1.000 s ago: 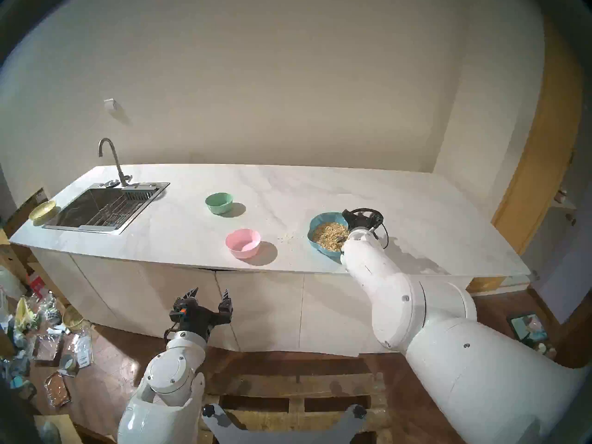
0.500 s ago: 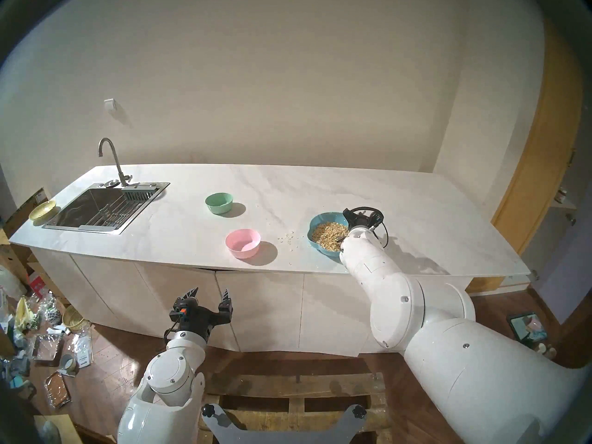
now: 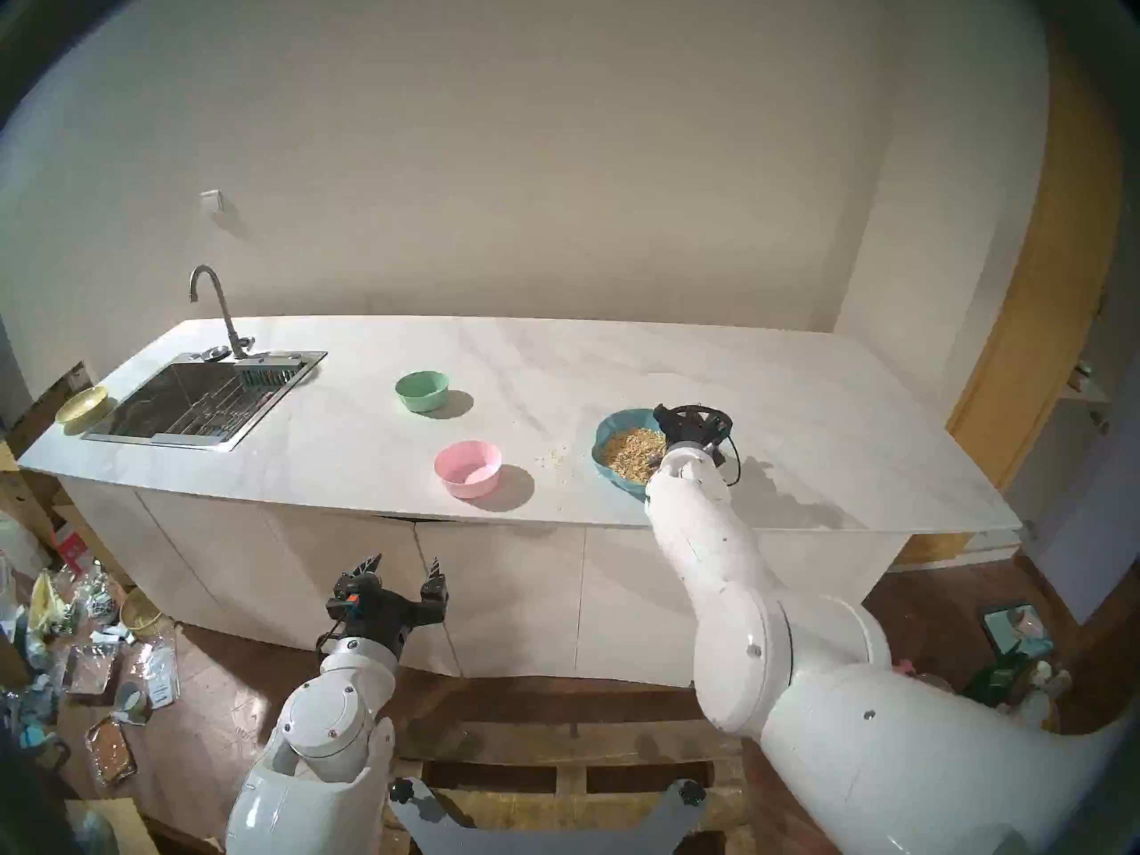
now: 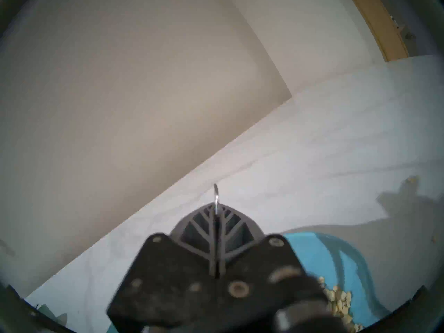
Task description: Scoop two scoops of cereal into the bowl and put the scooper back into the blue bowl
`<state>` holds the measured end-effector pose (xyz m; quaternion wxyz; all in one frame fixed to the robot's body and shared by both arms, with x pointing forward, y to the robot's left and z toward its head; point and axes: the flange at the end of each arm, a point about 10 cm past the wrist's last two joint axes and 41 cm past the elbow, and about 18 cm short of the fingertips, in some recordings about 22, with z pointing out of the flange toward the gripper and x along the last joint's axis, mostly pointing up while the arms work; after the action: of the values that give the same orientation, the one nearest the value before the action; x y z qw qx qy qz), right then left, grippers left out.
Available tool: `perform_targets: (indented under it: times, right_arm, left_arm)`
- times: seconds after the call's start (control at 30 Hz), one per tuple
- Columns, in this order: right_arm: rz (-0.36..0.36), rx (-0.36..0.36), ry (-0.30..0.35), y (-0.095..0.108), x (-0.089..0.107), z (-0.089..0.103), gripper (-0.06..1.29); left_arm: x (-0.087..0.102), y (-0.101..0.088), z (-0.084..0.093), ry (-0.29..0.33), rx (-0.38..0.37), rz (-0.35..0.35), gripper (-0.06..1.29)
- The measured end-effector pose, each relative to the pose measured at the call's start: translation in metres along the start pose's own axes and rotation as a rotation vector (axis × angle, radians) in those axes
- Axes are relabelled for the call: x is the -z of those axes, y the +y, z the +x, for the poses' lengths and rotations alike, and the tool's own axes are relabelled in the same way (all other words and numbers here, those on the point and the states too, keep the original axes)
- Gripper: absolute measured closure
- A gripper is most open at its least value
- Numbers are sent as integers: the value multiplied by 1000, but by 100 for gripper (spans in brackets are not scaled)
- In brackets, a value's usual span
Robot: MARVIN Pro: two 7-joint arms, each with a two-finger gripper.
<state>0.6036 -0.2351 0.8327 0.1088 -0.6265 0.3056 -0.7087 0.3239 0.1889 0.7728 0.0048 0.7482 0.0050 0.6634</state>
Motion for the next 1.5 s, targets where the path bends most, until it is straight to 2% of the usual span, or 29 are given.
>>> perform_targets:
  times: [0.23, 0.47, 0.53, 0.63, 0.83, 1.0, 1.5]
  right_arm:
    - [-4, 5, -8, -8, 20, -1, 125]
    - [-20, 29, -116, -12, 42, -2, 125]
    - [-26, 31, -131, -16, 46, 3, 125]
    - [-33, 25, -130, -23, 45, 9, 125]
    - [-84, 11, -167, -26, 42, -5, 125]
    - [-129, -36, -186, -31, 35, -10, 125]
    - [-223, -144, -166, -31, 19, -7, 125]
  left_arm:
    - [0, 0, 0, 0, 0, 0, -1]
    - [0, 0, 0, 0, 0, 0, -1]
    - [0, 0, 0, 0, 0, 0, -1]
    - [0, 0, 0, 0, 0, 0, -1]
    - [0, 0, 0, 0, 0, 0, -1]
    - [0, 0, 0, 0, 0, 0, -1]
    - [0, 0, 0, 0, 0, 0, -1]
